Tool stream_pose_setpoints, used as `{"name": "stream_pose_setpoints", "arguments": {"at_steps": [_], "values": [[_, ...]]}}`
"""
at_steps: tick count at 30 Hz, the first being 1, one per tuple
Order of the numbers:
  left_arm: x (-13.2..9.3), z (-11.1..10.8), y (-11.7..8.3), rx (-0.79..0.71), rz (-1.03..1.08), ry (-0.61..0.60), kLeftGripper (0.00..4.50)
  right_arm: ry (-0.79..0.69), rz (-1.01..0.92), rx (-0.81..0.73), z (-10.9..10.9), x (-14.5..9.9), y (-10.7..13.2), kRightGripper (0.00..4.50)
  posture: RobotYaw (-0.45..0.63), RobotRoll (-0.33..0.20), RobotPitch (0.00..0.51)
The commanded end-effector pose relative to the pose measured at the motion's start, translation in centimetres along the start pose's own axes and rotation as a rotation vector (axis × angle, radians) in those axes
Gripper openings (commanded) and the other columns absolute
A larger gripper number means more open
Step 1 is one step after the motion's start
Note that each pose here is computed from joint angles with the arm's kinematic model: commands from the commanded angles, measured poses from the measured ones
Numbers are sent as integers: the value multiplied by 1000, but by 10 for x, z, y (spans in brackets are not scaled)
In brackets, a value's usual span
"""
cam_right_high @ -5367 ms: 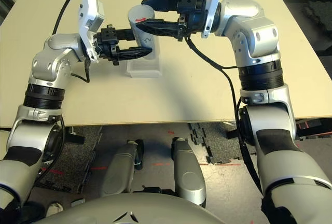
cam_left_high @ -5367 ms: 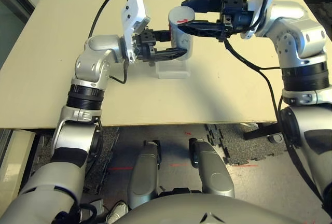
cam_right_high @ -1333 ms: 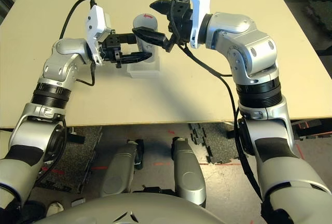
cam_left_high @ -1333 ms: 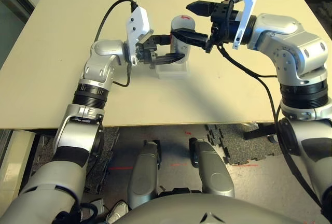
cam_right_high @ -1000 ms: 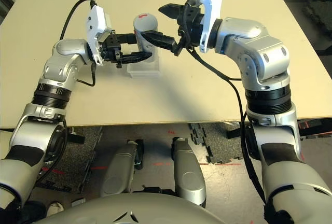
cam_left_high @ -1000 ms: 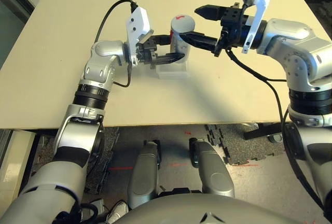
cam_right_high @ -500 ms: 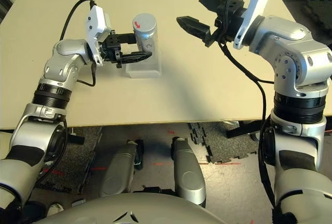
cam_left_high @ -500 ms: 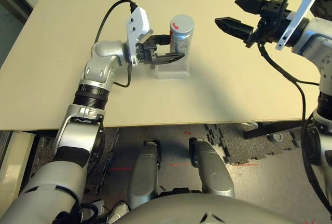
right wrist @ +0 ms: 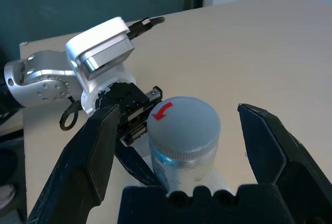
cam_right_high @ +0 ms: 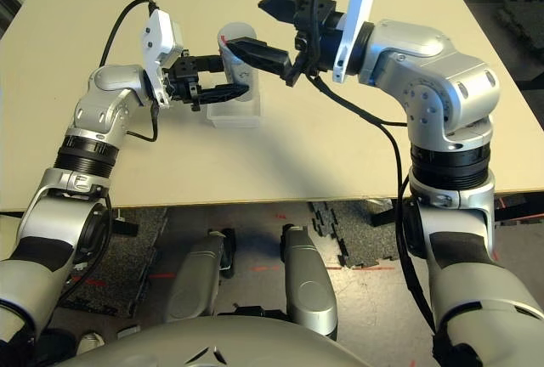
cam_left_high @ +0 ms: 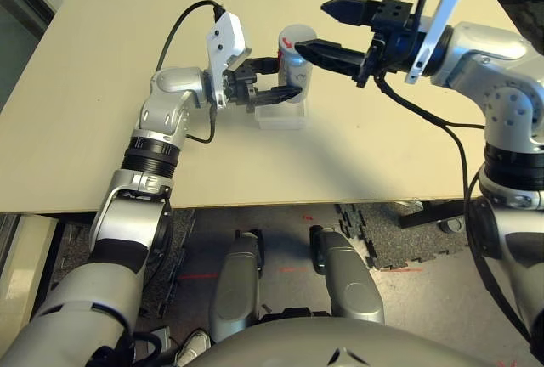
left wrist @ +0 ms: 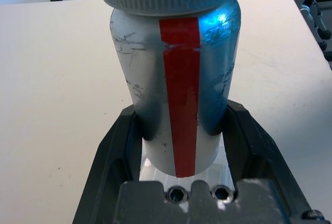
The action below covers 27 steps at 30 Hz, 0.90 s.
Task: Pour the medicine from the bottle into the box.
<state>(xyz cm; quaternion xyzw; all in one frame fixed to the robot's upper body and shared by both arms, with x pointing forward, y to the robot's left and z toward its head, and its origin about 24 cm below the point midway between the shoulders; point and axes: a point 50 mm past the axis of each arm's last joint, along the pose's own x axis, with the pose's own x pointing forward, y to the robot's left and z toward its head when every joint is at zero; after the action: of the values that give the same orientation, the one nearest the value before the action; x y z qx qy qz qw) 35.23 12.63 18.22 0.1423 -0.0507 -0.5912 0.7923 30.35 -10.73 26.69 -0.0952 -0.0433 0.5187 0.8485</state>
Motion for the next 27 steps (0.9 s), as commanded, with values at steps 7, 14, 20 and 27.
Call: {"name": "stream_pose_setpoints", "arguments": {"at_steps": [7,14,20,27], "values": [[0,2,-1,18,-15,7,2397,28,29,-36,-5,13,-3,4500,-61,0,194],[1,3,-2,20,-19,4,2397,17,35,-57,-6,17,-3,4500,-55,0,200],[2,2,-1,18,-20,3,2397,18,41,-48,-6,18,-1,3834,-56,0,203],[2,2,-1,17,-20,2,2397,21,54,-39,-6,18,1,2511,-58,0,204]]}}
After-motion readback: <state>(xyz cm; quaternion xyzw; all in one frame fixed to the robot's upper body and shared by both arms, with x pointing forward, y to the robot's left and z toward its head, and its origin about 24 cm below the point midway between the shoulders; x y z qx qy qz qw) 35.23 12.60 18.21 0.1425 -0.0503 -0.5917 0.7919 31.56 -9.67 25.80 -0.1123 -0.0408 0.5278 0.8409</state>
